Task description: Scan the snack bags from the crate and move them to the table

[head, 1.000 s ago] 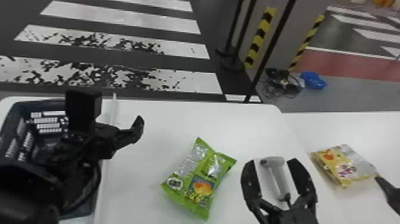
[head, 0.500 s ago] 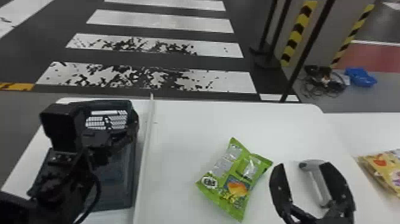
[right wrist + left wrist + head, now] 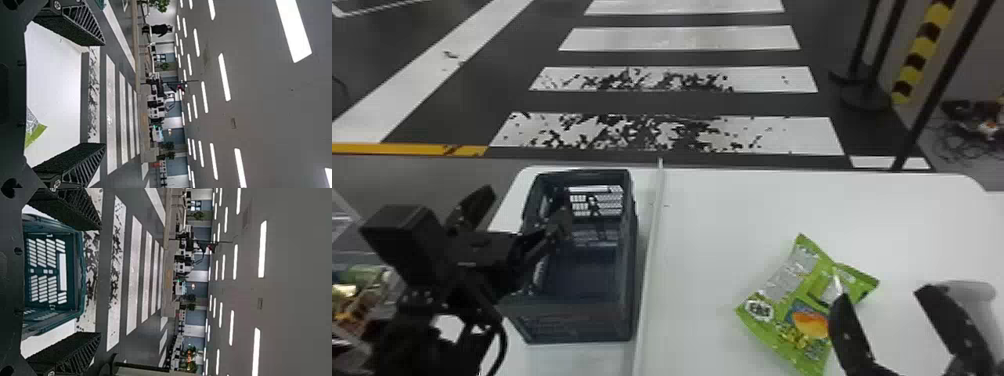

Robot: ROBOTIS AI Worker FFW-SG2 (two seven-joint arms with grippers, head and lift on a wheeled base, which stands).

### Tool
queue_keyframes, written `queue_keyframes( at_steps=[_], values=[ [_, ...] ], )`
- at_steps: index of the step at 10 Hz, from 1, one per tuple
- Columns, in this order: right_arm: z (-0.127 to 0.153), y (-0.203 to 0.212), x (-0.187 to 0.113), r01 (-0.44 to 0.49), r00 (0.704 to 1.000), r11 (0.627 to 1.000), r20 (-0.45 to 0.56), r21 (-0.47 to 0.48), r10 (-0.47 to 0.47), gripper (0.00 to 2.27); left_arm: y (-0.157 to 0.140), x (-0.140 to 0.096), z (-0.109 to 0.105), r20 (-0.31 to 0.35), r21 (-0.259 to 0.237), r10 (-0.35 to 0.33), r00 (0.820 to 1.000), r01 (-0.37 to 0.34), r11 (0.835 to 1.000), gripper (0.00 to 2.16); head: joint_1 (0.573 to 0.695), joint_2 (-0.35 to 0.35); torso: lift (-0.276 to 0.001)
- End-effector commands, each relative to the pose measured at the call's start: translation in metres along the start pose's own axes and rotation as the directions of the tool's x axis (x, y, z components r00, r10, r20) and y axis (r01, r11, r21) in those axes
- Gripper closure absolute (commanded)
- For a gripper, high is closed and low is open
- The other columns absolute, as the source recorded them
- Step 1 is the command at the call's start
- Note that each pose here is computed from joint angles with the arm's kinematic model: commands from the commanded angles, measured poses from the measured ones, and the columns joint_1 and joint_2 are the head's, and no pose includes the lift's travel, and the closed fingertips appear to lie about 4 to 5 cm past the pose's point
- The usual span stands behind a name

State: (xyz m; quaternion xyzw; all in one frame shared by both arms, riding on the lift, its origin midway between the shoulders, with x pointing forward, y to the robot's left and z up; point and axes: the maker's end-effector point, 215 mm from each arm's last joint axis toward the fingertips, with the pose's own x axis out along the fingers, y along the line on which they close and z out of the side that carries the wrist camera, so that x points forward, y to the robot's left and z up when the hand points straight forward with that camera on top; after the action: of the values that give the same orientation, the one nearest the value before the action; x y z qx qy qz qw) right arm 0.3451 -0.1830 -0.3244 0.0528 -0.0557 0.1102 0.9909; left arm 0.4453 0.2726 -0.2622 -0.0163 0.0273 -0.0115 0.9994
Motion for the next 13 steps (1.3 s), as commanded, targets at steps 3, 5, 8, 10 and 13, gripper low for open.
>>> queue_keyframes(
  at_steps=[3, 5, 8, 10, 13],
  values=[
    [-0.016, 0.044, 0.019, -0.072, 0.994, 0.997, -0.078, 0.041, 0.075, 0.09, -0.003, -0.024, -0.024, -0.058, 0.002, -0.003, 0.998, 0.003, 1.0, 0.03, 0.695, 0.162, -0.095],
    [-0.055, 0.061, 0.04, -0.108, 0.97, 0.993, -0.211, 0.057, 0.118, 0.77, -0.007, -0.03, -0.037, -0.084, 0.005, -0.011, 0.996, 0.011, 1.0, 0.03, 0.695, 0.192, -0.095],
    [-0.103, 0.064, 0.066, -0.124, 0.927, 0.99, -0.35, 0.062, 0.138, 2.16, -0.013, -0.037, -0.049, -0.109, 0.014, -0.025, 0.994, 0.027, 1.0, 0.03, 0.695, 0.223, -0.095],
    [-0.122, 0.075, 0.083, -0.154, 0.914, 0.986, -0.369, 0.065, 0.167, 2.24, -0.015, -0.038, -0.052, -0.115, 0.016, -0.032, 0.993, 0.034, 0.999, 0.03, 0.695, 0.226, -0.095],
    [-0.143, 0.085, 0.117, -0.144, 0.905, 0.986, -0.392, 0.083, 0.165, 2.24, -0.018, -0.039, -0.059, -0.128, 0.015, -0.041, 0.991, 0.043, 0.999, 0.03, 0.695, 0.243, -0.095]
  ],
)
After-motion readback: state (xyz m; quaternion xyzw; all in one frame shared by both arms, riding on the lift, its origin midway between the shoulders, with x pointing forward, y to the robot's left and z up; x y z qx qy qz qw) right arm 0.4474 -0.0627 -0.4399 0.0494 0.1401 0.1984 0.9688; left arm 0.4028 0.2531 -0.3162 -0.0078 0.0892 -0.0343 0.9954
